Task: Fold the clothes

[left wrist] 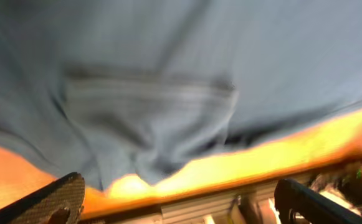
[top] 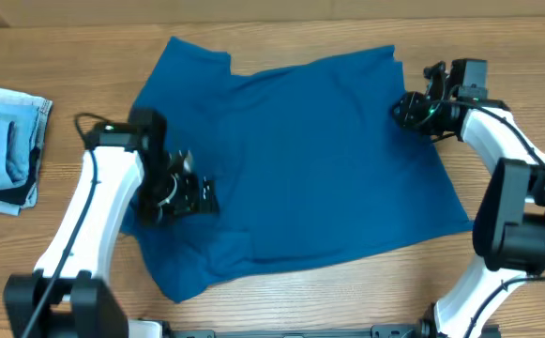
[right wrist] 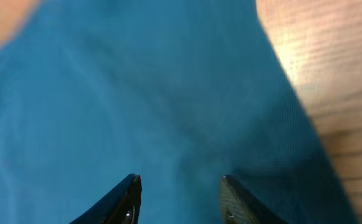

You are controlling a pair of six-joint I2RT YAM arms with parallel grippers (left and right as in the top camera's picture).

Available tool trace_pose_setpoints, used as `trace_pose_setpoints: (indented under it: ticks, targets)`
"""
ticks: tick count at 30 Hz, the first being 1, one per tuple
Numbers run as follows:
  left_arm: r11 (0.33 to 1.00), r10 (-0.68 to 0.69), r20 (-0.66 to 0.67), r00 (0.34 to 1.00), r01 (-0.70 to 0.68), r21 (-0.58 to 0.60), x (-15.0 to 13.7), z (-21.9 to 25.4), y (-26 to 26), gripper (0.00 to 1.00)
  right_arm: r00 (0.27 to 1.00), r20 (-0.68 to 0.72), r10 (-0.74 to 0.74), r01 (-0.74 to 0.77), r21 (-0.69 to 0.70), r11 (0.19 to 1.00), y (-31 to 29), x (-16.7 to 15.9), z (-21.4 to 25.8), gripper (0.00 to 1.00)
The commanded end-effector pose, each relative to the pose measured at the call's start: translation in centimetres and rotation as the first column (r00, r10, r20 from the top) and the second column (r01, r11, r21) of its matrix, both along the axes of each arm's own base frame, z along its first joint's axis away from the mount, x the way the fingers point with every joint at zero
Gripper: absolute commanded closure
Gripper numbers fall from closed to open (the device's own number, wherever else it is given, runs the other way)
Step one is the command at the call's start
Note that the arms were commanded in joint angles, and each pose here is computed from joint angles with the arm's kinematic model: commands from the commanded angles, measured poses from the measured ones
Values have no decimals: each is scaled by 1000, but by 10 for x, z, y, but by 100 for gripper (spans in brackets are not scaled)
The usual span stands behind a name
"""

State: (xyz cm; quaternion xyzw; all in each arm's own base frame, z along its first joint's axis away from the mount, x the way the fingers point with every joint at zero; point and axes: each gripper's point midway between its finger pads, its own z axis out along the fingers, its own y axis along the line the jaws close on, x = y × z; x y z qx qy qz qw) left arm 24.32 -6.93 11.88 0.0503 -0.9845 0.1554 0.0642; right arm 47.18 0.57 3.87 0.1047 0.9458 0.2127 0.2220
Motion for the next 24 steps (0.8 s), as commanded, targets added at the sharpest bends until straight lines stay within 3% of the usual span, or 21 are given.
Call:
trace_pose_setpoints:
  ticks: [1,3,4,6,7,10,14,17,19,20,21,24]
  targets:
    - [999,-35,306,951,41,-14,56,38,-6,0,996,-77,-45,43,-24,999,-5,-6,-22,56]
    - [992,-22,447,895,75,-101,90,51,-22,0,978,-164,-128,118,-72,990,-16,-19,-38,59]
    - [991,-19,497,867,81,-102,105,54,-24,6,964,-202,-170,152,-103,983,-22,-26,-42,63]
    - [991,-23,553,833,93,-99,125,54,-27,23,924,-276,-266,217,-194,957,-38,-44,-50,70]
    - [990,-22,565,825,95,-101,135,50,-31,37,886,-325,-331,255,-253,933,-47,-59,-54,75]
    - [990,-49,523,851,112,-89,144,19,-40,52,736,-426,-526,341,-438,832,-72,-106,-58,81]
    - [990,-95,399,912,128,-57,140,-35,-48,58,675,-458,-578,354,-486,799,-76,-125,-54,86]
    - [988,-133,265,955,148,-37,127,-84,-54,67,741,-370,-561,373,-468,801,-81,-105,-35,81]
    - [989,-139,207,968,148,-24,120,-103,-52,70,835,-241,-494,377,-403,834,-79,-71,-8,72]
    - [989,-140,184,973,147,-21,117,-109,-51,69,883,-161,-441,372,-334,866,-73,-51,11,57]
    - [989,-141,171,975,146,-16,115,-112,-50,69,907,-102,-408,366,-286,885,-70,-38,25,49]
    - [989,-147,137,980,145,21,109,-117,-43,69,942,58,-330,334,-123,934,-59,-4,66,41]
